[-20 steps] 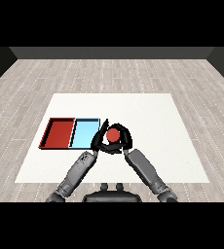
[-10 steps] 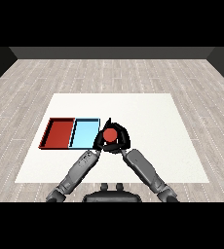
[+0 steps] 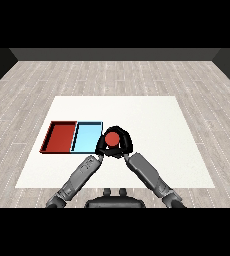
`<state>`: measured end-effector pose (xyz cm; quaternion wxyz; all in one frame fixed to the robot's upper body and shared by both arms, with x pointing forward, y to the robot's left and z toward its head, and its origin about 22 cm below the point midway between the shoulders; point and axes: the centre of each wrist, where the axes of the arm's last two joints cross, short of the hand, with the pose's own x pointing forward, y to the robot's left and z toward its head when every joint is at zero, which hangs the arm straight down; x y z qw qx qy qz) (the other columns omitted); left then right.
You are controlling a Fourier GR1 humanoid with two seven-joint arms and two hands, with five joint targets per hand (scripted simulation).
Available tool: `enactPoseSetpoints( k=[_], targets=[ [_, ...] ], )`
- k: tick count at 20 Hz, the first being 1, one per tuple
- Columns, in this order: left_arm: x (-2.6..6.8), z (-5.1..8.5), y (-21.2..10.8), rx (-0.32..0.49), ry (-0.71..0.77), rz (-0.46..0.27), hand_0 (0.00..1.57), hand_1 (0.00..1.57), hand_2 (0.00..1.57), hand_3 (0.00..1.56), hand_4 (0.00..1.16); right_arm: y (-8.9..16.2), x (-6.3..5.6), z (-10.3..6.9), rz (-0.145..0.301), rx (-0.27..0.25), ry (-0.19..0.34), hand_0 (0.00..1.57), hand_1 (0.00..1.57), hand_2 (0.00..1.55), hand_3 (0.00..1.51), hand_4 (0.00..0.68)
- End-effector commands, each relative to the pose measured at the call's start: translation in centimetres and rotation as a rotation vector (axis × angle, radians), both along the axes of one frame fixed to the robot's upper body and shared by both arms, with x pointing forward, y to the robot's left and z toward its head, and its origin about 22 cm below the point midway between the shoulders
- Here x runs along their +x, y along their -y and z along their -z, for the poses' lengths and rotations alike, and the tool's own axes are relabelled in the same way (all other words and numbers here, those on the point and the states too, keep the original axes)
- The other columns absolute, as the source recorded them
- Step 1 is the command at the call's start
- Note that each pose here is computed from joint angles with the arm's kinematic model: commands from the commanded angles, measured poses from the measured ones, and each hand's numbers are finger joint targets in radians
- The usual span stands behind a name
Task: Pick the red can and put it in the red box
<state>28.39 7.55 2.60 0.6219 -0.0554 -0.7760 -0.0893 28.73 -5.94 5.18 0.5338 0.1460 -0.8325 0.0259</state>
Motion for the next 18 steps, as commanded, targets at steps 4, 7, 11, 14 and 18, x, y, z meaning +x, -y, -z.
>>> enactPoseSetpoints(
  k=[4,7,11,14,18],
  targets=[
    [0.43,1.1,2.5,0.074,0.008,-0.037,1.57,1.57,1.47,1.33,0.89,-0.8,0.4,0.1,-0.032,0.028,0.003,1.47,1.47,1.44,1.39,0.557],
    [0.55,-1.1,0.9,0.040,0.017,-0.052,1.57,1.57,1.49,1.36,0.86,-0.7,-0.2,0.4,-0.043,-0.002,-0.010,1.52,1.52,1.45,1.39,0.549],
    [1.22,0.0,2.1,0.020,0.011,-0.054,1.57,1.57,1.51,1.40,0.87,-0.3,-0.1,-1.5,-0.011,0.008,0.025,1.52,1.52,1.46,1.40,0.544],
    [0.71,0.0,2.5,-0.005,0.033,-0.053,1.57,1.57,1.53,1.42,0.88,-2.3,-0.4,-0.4,-0.015,-0.003,0.017,1.52,1.52,1.46,1.40,0.549],
    [-0.14,0.8,0.7,-0.052,0.049,-0.069,1.57,1.57,1.55,1.47,1.03,1.7,-1.8,0.2,-0.088,0.091,-0.004,1.40,1.40,1.41,1.37,0.471]
  ],
)
